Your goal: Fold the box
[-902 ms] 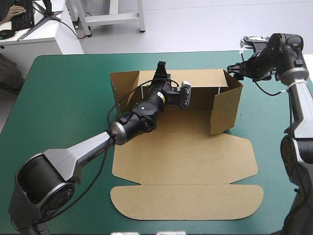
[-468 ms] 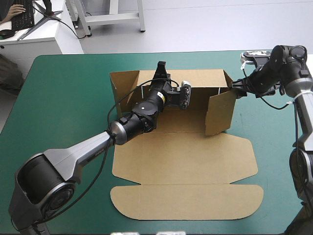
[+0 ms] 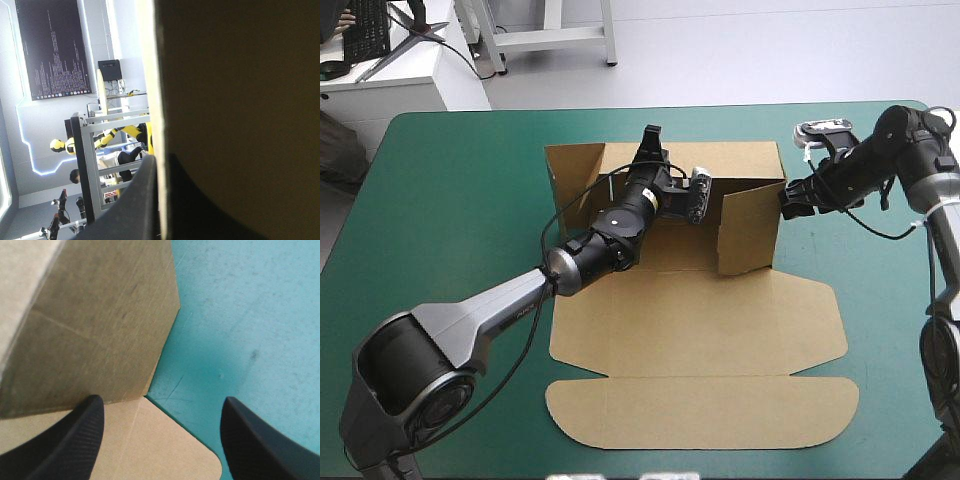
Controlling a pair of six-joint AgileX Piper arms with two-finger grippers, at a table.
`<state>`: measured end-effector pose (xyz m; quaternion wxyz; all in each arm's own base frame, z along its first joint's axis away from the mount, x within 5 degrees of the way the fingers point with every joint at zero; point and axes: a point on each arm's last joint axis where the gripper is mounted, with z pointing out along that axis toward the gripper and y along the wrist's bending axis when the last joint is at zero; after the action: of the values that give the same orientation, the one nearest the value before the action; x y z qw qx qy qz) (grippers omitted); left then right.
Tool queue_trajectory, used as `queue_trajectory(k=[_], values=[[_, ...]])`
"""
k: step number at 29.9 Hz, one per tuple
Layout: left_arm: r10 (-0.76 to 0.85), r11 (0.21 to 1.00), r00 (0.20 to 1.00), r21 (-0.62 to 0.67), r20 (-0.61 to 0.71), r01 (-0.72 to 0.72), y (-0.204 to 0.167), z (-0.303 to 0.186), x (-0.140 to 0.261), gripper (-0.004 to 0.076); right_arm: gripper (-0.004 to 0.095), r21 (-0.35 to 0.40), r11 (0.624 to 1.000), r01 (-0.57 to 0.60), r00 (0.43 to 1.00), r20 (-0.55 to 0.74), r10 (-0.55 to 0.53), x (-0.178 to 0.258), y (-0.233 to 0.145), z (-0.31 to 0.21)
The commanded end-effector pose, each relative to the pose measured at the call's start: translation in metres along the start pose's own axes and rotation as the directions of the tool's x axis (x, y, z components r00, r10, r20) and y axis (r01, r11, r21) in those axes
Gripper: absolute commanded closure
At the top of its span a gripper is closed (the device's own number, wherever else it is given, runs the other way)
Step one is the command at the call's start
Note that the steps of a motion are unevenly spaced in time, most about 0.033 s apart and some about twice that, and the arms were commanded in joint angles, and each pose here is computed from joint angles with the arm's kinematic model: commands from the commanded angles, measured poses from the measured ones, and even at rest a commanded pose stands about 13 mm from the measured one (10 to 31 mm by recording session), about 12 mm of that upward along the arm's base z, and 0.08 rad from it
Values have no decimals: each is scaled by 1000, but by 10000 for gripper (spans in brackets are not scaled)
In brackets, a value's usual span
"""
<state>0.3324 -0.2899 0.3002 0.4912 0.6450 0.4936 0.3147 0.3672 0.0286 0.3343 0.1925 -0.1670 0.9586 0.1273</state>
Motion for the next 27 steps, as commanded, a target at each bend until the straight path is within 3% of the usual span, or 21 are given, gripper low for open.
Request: queue_trajectory(k=[1, 10, 18, 27], values=[[-12, 998, 999, -63, 34, 14, 21, -15, -4, 734, 288, -33, 999, 23, 997, 75, -20, -1, 12, -28], [-12, 998, 999, -63, 34, 14, 21, -15, -4, 734, 288, -115, 993, 5, 994, 111, 8, -4, 21, -30], [-12, 998, 999, -63, 34, 14, 21, -15, -4, 734, 288, -131, 989, 72, 993, 98, -59, -7, 47, -26], [-13, 998, 1000, -64, 25, 15, 21, -15, -4, 734, 288, 13, 1000, 28, 998, 51, -28, -2, 41, -29]])
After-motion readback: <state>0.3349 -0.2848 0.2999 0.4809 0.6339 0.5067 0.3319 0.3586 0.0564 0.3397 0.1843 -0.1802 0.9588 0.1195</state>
